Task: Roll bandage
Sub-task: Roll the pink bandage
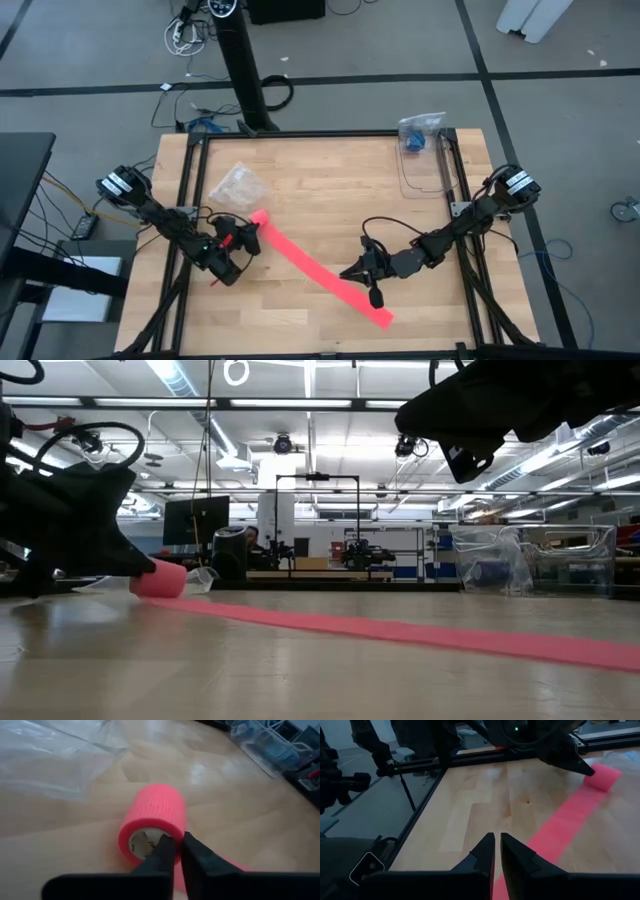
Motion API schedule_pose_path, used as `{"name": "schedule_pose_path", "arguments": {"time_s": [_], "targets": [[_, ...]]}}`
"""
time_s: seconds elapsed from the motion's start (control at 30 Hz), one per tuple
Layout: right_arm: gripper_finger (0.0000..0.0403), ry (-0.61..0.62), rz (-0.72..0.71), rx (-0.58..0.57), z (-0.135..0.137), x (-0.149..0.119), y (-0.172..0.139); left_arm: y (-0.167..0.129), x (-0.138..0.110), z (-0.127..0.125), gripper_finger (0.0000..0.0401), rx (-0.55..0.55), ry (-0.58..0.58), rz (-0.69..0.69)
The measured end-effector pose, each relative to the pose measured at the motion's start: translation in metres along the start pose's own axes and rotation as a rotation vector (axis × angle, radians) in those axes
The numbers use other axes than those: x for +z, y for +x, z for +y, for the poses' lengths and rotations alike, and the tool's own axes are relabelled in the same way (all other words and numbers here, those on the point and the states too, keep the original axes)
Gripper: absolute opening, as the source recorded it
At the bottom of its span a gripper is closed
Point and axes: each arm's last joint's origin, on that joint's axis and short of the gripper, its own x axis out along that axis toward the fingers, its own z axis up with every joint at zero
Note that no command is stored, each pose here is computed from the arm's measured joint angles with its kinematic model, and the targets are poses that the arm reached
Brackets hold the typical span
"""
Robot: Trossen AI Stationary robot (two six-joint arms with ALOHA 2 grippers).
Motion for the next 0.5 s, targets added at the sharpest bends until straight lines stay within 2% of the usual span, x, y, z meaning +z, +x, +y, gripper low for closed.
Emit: {"name": "schedule_pose_path", "arguments": {"time_s": [0.13,0.27,0.5], "targets": [[0.0034,-0.007,0.010,0.015,0.001,-0.001,0.000,-0.001,-0.001,-0.004,0.0014,-0.016,0.085,0.001],[0.0043,-0.013,0.010,0.016,0.001,-0.001,0.000,-0.003,0.001,-0.020,0.0015,-0.043,0.215,-0.046],[0.0073,-0.151,0.012,0.065,0.023,0.016,0.004,-0.004,0.009,-0.062,0.0015,-0.051,0.463,-0.102]]}}
